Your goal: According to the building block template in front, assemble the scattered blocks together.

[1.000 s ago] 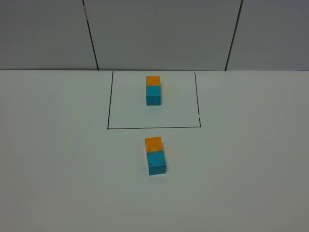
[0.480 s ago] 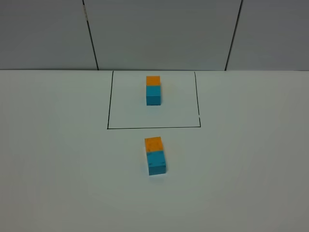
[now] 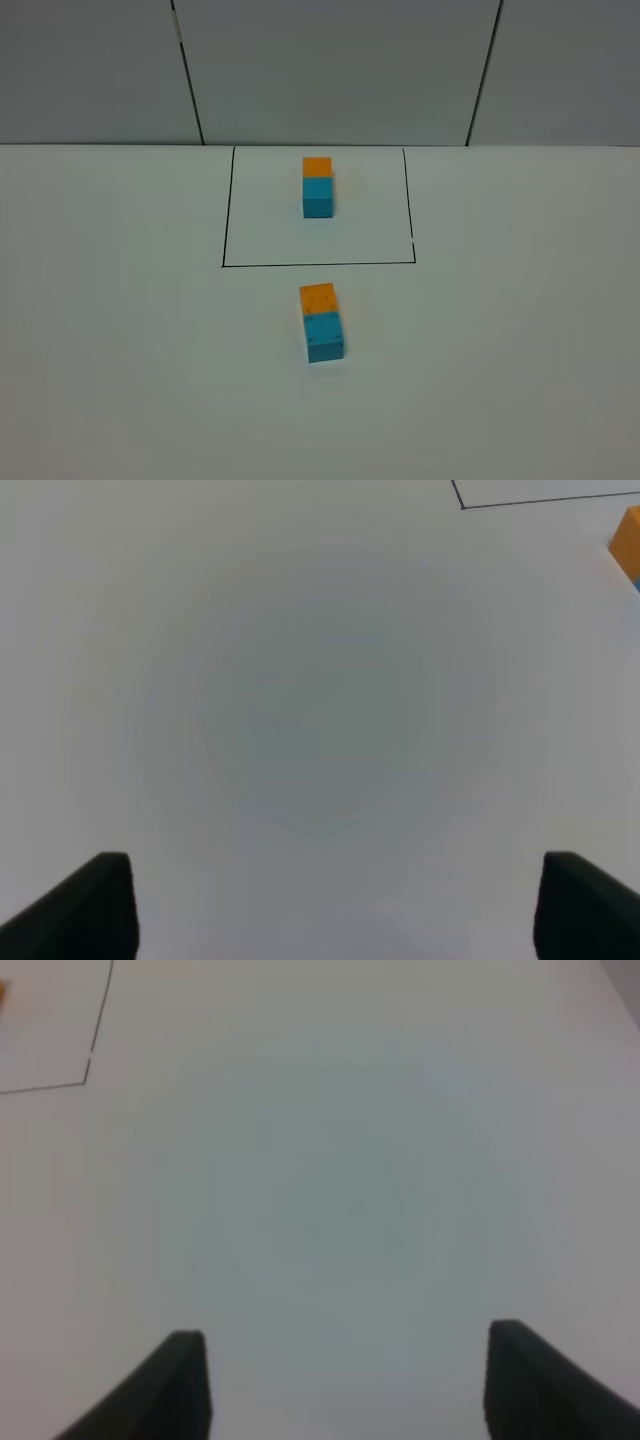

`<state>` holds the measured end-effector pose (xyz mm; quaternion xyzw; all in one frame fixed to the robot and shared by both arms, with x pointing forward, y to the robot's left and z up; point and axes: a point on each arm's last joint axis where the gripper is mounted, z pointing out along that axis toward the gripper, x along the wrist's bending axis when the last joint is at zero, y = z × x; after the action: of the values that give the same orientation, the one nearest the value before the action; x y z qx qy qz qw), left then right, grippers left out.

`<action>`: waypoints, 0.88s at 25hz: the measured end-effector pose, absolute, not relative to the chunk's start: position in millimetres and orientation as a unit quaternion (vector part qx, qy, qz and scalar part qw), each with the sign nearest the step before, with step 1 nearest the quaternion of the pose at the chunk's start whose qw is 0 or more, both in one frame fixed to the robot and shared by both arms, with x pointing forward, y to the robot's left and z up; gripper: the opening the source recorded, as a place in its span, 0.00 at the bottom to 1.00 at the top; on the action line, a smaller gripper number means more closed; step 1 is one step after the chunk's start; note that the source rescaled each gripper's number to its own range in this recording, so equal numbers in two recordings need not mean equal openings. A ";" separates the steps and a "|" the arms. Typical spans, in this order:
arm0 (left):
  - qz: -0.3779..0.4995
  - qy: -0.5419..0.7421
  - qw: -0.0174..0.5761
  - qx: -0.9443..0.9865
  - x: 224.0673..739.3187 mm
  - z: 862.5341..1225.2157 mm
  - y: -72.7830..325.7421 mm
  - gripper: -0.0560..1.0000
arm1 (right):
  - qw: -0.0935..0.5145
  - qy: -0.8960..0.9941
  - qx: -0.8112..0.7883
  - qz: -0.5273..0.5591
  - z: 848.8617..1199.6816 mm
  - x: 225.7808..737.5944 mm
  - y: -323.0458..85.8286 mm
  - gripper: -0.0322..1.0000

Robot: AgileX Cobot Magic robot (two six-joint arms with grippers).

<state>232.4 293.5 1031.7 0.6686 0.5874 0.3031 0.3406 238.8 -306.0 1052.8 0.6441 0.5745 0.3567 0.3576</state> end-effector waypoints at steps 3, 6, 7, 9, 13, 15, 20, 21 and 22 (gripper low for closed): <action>0.303 0.587 0.341 0.669 232.4 1031.7 293.5 0.81 | 0.358 0.575 0.644 0.357 1052.8 238.8 -306.0 0.49; 0.303 0.587 0.341 0.669 232.4 1031.7 293.5 0.81 | 0.358 0.575 0.644 0.357 1052.8 238.8 -306.0 0.49; 0.303 0.587 0.341 0.669 232.4 1031.7 293.5 0.81 | 0.358 0.575 0.644 0.357 1052.8 238.8 -306.0 0.49; 0.303 0.587 0.341 0.669 232.4 1031.7 293.5 0.81 | 0.358 0.575 0.644 0.357 1052.8 238.8 -306.0 0.49; 0.303 0.587 0.341 0.669 232.4 1031.7 293.5 0.81 | 0.358 0.575 0.644 0.357 1052.8 238.8 -306.0 0.49; 0.303 0.587 0.341 0.669 232.4 1031.7 293.5 0.81 | 0.358 0.575 0.644 0.357 1052.8 238.8 -306.0 0.49; 0.303 0.587 0.341 0.669 232.4 1031.7 293.5 0.81 | 0.358 0.575 0.644 0.357 1052.8 238.8 -306.0 0.48; 0.303 0.587 0.341 0.669 232.4 1031.7 293.5 0.81 | 0.358 0.575 0.644 0.357 1052.8 238.8 -306.0 0.48; 0.303 0.587 0.341 0.669 232.4 1031.7 293.5 0.81 | 0.358 0.575 0.644 0.357 1052.8 238.8 -306.0 0.48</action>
<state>232.4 293.5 1031.7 0.6686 0.5874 0.3031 0.3406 238.8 -306.0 1052.8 0.6441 0.5745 0.3567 0.3576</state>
